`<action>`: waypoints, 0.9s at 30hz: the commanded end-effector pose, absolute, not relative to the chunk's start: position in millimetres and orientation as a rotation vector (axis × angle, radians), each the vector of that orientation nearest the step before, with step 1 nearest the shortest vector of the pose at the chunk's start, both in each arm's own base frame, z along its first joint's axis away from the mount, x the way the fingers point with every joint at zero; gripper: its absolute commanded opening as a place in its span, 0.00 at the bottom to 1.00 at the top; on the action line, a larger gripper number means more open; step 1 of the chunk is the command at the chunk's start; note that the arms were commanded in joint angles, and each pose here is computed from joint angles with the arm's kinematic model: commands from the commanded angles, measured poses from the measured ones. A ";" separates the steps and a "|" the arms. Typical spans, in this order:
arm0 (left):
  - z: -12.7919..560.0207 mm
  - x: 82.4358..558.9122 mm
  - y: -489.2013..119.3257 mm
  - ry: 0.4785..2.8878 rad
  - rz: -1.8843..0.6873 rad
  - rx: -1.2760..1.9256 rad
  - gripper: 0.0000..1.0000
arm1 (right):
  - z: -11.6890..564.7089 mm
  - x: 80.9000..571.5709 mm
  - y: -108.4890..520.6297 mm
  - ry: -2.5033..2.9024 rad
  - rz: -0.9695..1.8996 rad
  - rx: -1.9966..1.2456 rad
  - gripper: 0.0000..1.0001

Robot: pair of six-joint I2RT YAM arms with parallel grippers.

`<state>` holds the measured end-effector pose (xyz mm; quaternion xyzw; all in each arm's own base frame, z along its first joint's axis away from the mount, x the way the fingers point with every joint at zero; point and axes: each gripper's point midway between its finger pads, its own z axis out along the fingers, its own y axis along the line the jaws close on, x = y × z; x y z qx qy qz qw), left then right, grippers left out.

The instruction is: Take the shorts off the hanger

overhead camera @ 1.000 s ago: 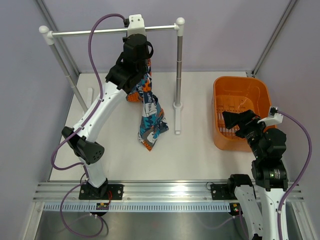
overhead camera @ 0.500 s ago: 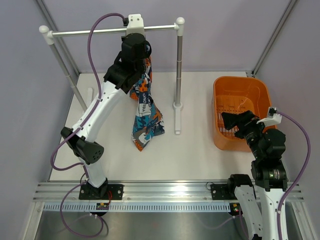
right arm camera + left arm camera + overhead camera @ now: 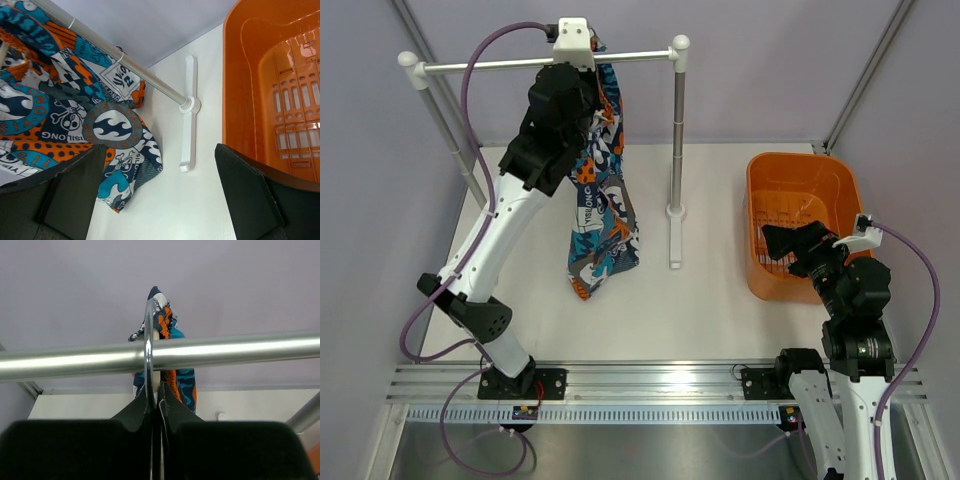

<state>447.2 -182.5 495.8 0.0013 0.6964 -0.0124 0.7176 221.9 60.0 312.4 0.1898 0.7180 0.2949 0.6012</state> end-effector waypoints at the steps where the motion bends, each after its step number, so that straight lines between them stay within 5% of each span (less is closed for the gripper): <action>1: 566.6 420.7 -167.4 1.359 -0.103 -0.037 0.00 | 319.9 225.3 62.7 1.638 0.699 0.409 0.99; 27: 486.7 374.6 -197.8 1.544 -0.283 0.261 0.00 | 350.4 214.9 74.8 1.588 0.719 0.252 0.99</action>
